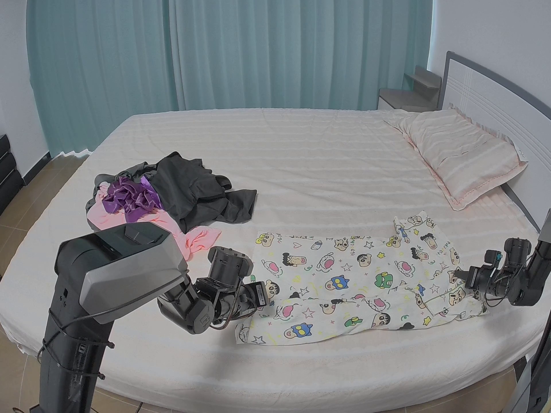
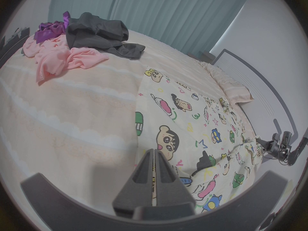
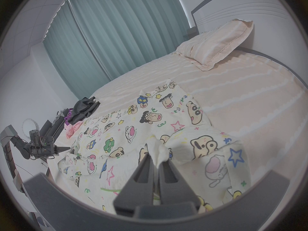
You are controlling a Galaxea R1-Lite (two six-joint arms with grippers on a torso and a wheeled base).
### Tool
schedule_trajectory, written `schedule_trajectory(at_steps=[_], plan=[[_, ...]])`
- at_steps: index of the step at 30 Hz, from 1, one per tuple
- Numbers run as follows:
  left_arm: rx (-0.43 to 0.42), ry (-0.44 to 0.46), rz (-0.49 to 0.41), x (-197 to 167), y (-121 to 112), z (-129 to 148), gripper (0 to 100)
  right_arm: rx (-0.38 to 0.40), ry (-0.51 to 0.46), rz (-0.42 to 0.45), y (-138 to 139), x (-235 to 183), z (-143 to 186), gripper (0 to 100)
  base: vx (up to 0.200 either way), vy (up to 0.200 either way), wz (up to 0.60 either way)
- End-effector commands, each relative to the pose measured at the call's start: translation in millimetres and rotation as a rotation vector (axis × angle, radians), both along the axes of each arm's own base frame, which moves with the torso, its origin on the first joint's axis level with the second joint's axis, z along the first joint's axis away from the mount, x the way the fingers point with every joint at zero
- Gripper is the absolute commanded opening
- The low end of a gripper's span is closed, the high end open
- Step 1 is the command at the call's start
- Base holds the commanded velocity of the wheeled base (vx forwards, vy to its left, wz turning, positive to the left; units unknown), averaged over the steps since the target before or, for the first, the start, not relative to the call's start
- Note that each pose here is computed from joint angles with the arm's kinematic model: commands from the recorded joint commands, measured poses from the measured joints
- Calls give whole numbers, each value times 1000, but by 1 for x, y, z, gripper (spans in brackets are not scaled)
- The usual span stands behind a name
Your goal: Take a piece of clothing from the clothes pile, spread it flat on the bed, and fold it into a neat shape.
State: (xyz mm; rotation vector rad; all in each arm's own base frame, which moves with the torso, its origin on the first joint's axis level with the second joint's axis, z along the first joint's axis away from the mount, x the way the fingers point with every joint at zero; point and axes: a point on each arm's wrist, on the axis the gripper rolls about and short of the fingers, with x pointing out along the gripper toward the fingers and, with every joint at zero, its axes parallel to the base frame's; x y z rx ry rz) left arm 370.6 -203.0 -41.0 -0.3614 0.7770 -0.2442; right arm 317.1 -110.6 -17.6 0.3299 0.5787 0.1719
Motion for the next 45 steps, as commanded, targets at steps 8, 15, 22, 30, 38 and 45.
schedule_trajectory(at_steps=[8,15,22,30,38,45], plan=[[-52,-18,60,-1,25,32,0,-45,17,-69,-5,6,-4,100,0,0,0],[-105,6,97,-16,59,57,0,-61,-33,-166,-23,-3,21,100,0,0,0],[-248,33,134,-41,80,93,0,65,-50,-220,1,-32,59,100,0,0,0],[-370,114,209,-89,93,113,0,245,140,-235,61,-72,49,100,0,0,0],[-448,256,220,-118,96,104,0,291,229,-288,69,-67,21,100,0,0,0],[-458,253,218,-127,99,98,0,227,225,-408,66,-61,-24,100,0,0,0]])
